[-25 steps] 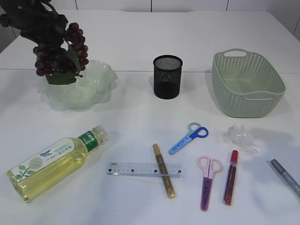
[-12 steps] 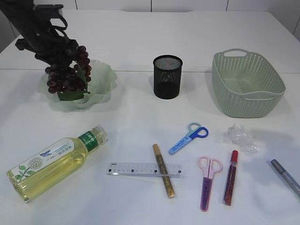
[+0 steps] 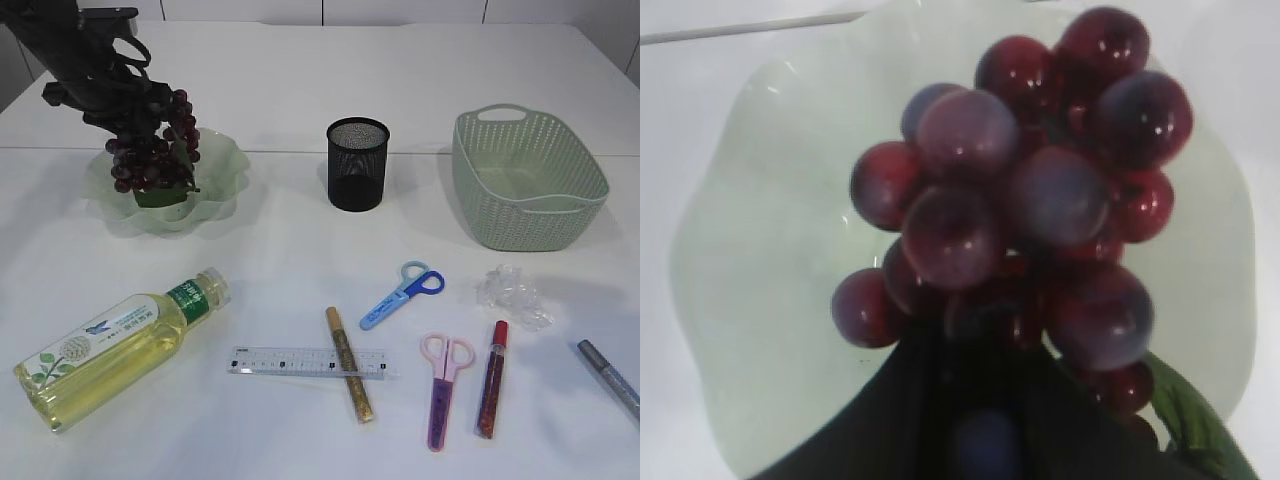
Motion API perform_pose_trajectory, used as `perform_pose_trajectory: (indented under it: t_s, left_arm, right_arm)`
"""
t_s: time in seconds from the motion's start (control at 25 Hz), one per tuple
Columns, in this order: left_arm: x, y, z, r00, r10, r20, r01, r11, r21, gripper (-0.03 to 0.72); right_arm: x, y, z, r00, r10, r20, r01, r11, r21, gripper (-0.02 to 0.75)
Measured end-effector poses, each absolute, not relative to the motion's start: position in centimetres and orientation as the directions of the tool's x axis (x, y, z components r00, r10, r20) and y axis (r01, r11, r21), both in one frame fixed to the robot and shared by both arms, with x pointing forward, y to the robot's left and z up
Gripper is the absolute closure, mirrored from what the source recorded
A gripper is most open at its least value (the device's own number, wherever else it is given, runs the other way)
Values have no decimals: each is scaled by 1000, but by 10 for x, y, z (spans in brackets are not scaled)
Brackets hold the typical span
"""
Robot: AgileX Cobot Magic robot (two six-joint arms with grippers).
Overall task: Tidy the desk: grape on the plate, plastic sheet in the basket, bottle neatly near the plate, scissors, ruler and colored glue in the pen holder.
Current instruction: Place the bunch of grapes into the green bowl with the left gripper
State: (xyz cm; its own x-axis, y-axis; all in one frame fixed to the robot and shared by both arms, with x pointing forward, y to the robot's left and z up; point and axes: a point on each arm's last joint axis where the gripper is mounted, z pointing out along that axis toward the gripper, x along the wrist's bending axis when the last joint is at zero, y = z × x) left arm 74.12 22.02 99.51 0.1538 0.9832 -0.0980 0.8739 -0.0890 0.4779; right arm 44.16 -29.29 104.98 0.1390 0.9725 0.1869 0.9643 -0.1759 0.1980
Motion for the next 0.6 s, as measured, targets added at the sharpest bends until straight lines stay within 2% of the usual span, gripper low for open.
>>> perform_pose_trajectory:
  t_s: [0.6]
  left_arm:
    - [747, 220, 977, 124, 984, -128, 885, -51, 464, 391]
  right_arm:
    - [442, -293, 1050, 139, 972, 187, 964, -176, 198, 232]
